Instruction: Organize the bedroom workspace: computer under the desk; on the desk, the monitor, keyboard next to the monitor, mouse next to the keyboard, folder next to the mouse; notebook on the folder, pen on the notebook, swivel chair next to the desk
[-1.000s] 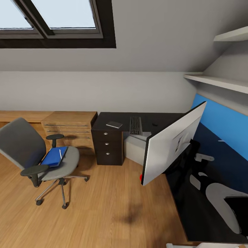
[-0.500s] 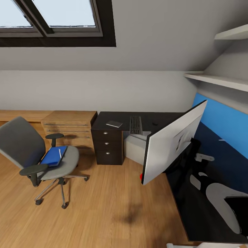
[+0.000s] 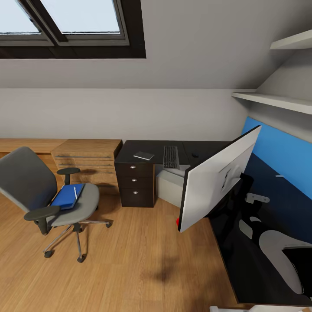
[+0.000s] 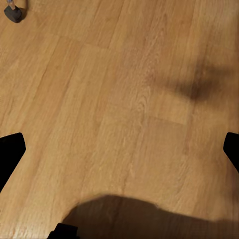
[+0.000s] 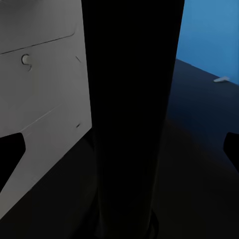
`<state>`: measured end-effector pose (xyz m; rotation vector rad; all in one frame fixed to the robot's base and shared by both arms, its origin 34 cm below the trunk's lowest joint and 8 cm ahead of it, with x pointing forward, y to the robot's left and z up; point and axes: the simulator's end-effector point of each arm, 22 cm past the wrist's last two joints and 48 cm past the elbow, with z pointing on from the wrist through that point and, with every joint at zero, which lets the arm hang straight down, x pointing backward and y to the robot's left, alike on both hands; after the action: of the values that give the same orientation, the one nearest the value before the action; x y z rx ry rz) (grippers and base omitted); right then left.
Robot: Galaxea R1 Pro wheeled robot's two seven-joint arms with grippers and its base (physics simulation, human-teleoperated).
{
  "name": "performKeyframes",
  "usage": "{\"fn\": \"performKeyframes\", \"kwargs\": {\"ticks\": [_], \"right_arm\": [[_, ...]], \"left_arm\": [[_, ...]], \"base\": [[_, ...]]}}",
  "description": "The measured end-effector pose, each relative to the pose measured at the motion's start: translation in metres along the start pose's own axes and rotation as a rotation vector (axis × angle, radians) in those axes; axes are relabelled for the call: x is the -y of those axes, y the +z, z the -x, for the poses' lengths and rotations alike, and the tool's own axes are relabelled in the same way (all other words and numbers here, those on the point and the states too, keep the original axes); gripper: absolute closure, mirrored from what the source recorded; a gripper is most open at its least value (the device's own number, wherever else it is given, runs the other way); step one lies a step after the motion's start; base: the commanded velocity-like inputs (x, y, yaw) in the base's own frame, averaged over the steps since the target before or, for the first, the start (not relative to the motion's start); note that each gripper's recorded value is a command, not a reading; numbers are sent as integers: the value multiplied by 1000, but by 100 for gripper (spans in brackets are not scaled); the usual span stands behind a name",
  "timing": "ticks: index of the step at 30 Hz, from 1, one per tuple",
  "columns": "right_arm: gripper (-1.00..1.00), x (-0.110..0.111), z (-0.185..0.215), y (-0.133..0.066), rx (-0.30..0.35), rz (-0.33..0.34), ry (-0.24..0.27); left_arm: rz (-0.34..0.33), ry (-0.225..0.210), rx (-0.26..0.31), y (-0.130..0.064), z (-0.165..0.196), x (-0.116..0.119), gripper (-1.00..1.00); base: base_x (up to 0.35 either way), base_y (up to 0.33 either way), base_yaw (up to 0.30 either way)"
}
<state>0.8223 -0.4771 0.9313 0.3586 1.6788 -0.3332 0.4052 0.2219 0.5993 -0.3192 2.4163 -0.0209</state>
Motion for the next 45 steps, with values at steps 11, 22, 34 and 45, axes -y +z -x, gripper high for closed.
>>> {"fn": "performKeyframes", "kwargs": {"ticks": [11,22,34,45], "right_arm": [[-100,0,-1,0,-1,0,0],[-100,5,0,0,2,-5,-3],[-100,7,1,1,4,-8,-3],[-100,13,2,2,6,-15,-6]], "left_arm": [[-4,3,1,0,0,1,-100],[-4,4,1,0,0,1,-100],[-4,4,1,0,0,1,-100],[-4,4,-1,0,0,1,-100]], "base": [[114,0,0],[4,0,0],[0,-33,0],[0,-1,0]]}}
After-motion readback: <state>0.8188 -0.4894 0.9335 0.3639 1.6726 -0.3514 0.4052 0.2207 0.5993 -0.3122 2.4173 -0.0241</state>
